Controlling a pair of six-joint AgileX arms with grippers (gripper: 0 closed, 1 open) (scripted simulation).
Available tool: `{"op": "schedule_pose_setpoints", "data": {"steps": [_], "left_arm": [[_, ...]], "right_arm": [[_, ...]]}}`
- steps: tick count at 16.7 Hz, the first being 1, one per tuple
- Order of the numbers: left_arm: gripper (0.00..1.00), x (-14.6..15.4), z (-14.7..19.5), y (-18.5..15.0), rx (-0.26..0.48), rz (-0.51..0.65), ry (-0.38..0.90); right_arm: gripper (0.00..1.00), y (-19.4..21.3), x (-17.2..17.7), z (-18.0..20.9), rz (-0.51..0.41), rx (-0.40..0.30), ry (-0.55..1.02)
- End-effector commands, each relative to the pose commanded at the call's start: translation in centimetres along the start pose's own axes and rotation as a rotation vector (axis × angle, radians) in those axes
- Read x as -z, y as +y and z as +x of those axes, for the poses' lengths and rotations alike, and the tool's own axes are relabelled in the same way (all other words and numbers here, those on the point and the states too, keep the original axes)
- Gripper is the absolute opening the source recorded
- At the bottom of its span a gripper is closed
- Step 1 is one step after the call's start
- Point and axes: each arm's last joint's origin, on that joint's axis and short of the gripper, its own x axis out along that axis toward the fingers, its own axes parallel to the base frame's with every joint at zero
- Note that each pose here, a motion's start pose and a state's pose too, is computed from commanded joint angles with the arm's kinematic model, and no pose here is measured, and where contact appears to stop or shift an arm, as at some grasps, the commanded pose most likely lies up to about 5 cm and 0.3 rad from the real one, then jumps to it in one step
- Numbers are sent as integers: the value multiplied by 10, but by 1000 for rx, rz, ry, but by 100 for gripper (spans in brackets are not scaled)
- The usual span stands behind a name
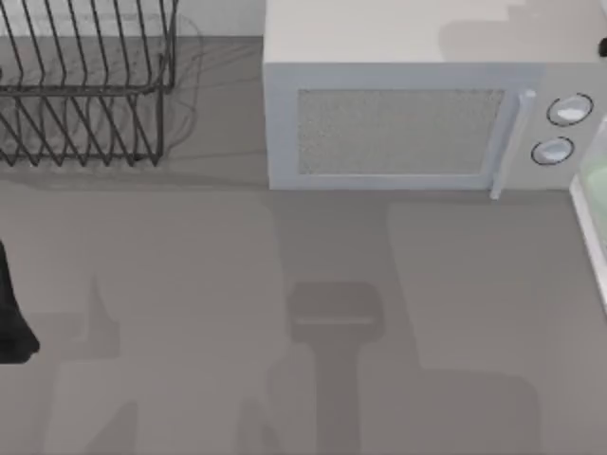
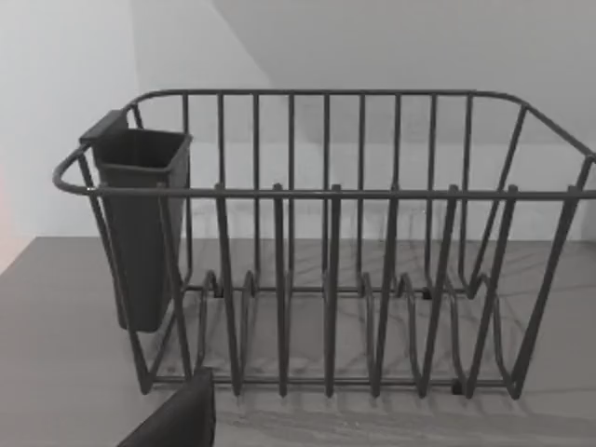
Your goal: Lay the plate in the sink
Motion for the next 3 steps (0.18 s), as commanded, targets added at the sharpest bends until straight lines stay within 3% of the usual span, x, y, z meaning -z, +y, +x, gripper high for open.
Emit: {"op": "schedule_pose_setpoints", "data": {"steps": [3], "left_arm": [[100, 0, 0, 0, 0, 0, 0]], "right_arm": [[100, 0, 0, 0, 0, 0, 0]]}}
